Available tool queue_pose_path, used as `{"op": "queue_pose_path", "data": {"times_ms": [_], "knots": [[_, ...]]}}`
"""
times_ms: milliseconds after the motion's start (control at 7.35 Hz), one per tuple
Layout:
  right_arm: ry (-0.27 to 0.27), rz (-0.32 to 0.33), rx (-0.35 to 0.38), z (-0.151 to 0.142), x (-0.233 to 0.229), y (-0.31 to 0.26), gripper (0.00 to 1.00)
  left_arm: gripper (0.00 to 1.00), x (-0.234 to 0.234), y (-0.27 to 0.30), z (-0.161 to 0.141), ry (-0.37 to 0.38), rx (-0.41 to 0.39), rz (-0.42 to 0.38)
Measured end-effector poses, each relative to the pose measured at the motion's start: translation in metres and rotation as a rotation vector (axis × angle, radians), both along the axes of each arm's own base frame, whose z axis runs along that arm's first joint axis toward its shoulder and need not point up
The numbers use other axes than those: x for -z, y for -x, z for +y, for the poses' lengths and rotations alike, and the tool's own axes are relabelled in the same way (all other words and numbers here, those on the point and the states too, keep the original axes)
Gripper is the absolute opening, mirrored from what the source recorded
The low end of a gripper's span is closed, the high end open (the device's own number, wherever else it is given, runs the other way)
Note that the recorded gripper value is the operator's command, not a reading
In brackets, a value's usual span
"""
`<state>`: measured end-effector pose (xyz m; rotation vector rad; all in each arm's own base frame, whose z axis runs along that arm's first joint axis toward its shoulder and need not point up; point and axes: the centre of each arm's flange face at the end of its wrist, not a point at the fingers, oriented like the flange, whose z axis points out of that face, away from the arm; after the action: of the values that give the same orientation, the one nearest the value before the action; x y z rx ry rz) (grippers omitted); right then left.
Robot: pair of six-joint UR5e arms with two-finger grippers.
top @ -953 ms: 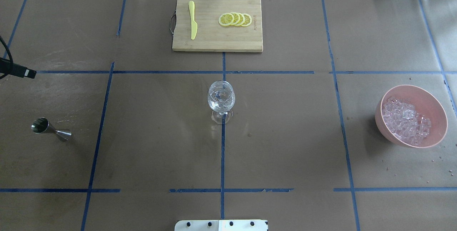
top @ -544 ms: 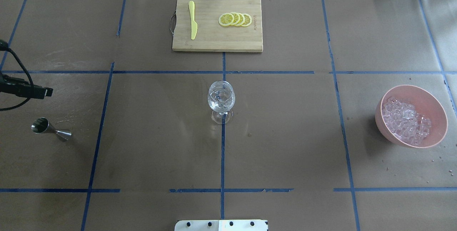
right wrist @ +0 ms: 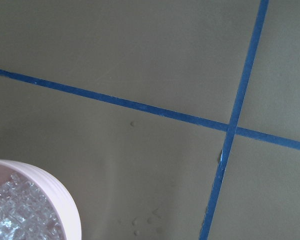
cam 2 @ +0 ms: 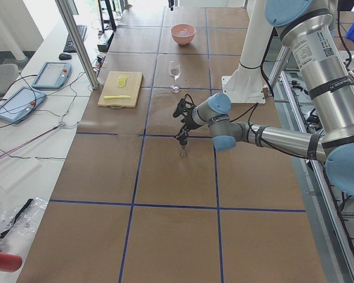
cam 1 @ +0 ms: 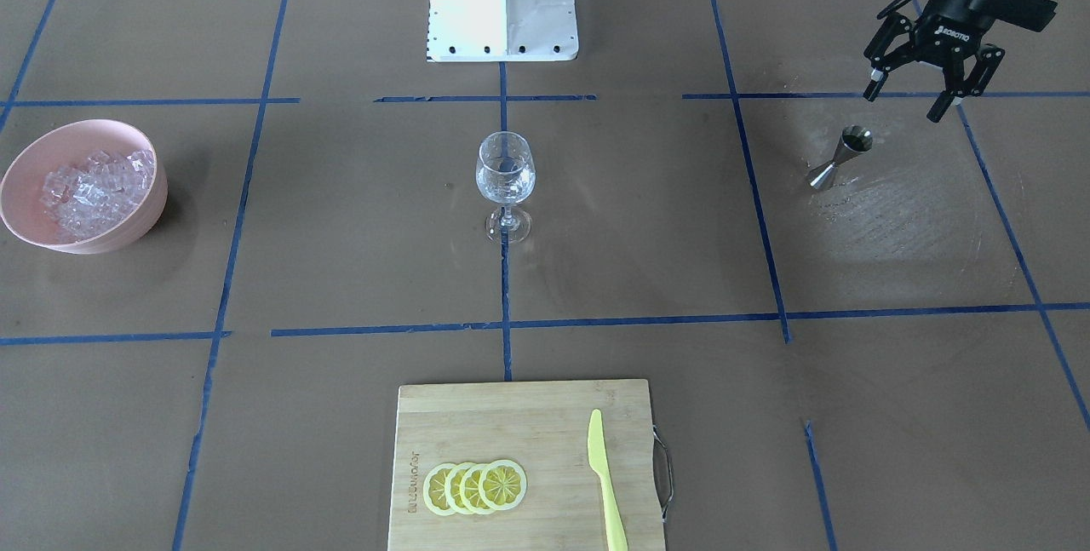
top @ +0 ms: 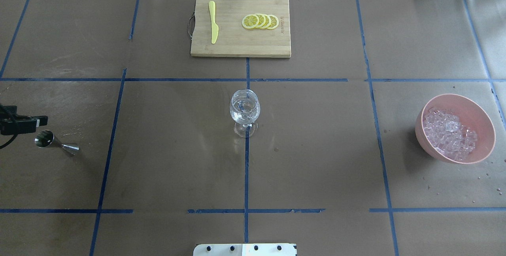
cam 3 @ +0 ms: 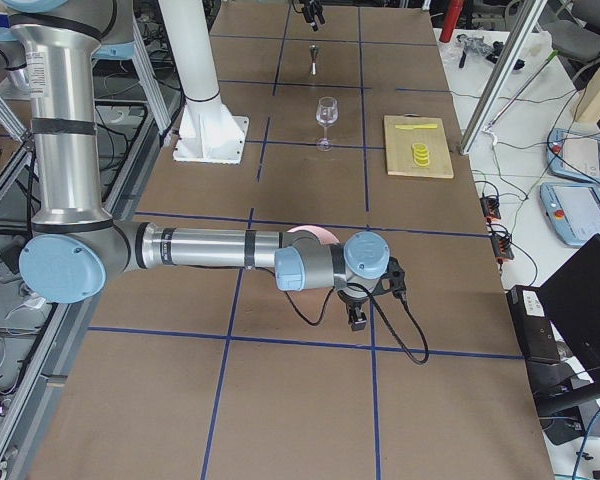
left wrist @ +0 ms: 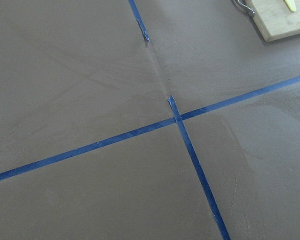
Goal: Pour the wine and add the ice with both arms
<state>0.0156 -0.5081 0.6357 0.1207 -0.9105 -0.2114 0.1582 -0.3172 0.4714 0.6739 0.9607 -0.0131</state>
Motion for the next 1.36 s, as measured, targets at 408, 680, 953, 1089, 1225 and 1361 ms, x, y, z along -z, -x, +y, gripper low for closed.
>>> {"op": "queue_pose_path", "data": {"times_ms": [408,680,953,1089,1225,1361], "knots": [[-0.004,-0.001,0.001,0.0,0.002,0.001,1.0,0.96,-0.006,-0.02,0.009,-0.024,0.135,0.002],[-0.009,-0.002,0.002,0.0,0.004,0.001,1.0,0.97,-0.013,-0.041,0.026,-0.047,0.211,0.026],[-0.011,-0.002,0.003,-0.001,0.005,0.001,1.0,0.98,-0.035,-0.068,0.045,-0.077,0.296,-0.001],[-0.012,-0.002,0.003,0.0,0.004,0.001,1.0,0.98,-0.042,-0.078,0.054,-0.103,0.324,-0.013],[-0.01,-0.003,0.003,0.001,0.004,0.001,1.0,0.99,-0.048,-0.085,0.061,-0.126,0.341,-0.028],[-0.009,-0.002,0.003,0.002,0.003,0.001,1.0,0.99,-0.054,-0.09,0.067,-0.143,0.348,-0.041]]}}
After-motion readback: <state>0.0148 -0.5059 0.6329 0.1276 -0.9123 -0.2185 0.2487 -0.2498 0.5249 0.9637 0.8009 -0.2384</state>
